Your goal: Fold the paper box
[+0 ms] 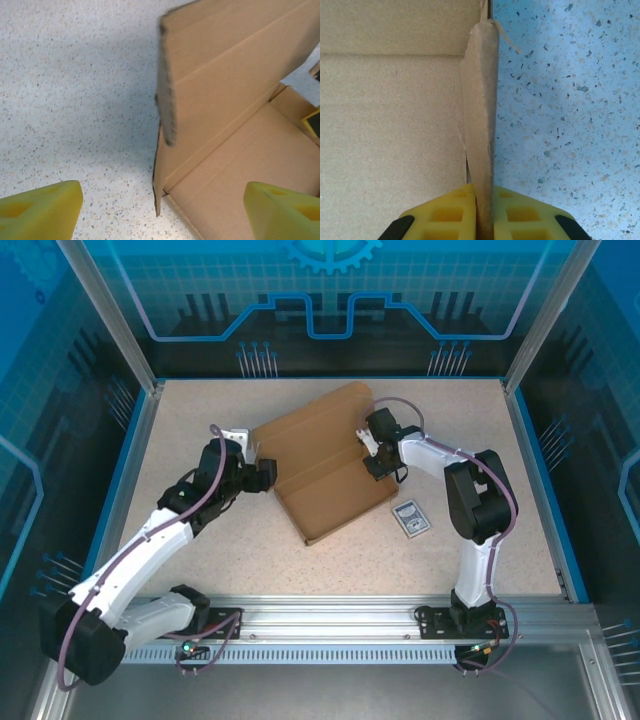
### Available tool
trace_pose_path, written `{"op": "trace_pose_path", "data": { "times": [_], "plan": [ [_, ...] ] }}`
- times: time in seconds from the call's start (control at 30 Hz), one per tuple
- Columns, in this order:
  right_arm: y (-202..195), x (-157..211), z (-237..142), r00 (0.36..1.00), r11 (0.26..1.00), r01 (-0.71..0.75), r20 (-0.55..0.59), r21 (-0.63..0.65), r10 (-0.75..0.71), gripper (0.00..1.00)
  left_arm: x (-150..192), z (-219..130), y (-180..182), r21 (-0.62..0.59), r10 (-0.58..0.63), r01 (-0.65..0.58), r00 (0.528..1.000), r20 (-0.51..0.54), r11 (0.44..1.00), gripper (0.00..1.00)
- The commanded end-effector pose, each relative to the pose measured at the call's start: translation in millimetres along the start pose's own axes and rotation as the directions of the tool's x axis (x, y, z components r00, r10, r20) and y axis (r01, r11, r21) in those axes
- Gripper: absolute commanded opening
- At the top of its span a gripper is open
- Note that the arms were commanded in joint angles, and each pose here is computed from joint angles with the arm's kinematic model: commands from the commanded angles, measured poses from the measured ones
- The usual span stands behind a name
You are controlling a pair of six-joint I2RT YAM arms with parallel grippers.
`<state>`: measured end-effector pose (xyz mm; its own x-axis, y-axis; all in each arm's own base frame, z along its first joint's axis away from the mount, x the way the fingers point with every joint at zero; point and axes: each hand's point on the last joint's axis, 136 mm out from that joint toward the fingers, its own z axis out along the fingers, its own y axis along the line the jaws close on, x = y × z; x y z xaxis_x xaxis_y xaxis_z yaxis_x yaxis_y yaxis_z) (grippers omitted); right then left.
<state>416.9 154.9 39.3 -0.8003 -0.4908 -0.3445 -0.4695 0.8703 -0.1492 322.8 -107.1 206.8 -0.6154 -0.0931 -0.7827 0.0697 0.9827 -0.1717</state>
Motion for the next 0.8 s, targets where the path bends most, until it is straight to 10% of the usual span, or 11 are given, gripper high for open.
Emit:
{"op": "trace_pose_path", "data": {
  "times": [0.0,0.77],
  "plan": [
    [-4,3,-8,1.0,1.0,-0.02,-0.004,0.005,0.02,0.12,-6,11,4,-0.003,-0.048,0.048,0.999,0.012,0.999,0.82],
    [1,-5,-9,0.999,0.999,-0.042,0.009,-0.011,0.042,0.13,-12,61,-10,0.127,-0.012,0.016,0.999,-0.03,0.992,0.12]
  ]
}}
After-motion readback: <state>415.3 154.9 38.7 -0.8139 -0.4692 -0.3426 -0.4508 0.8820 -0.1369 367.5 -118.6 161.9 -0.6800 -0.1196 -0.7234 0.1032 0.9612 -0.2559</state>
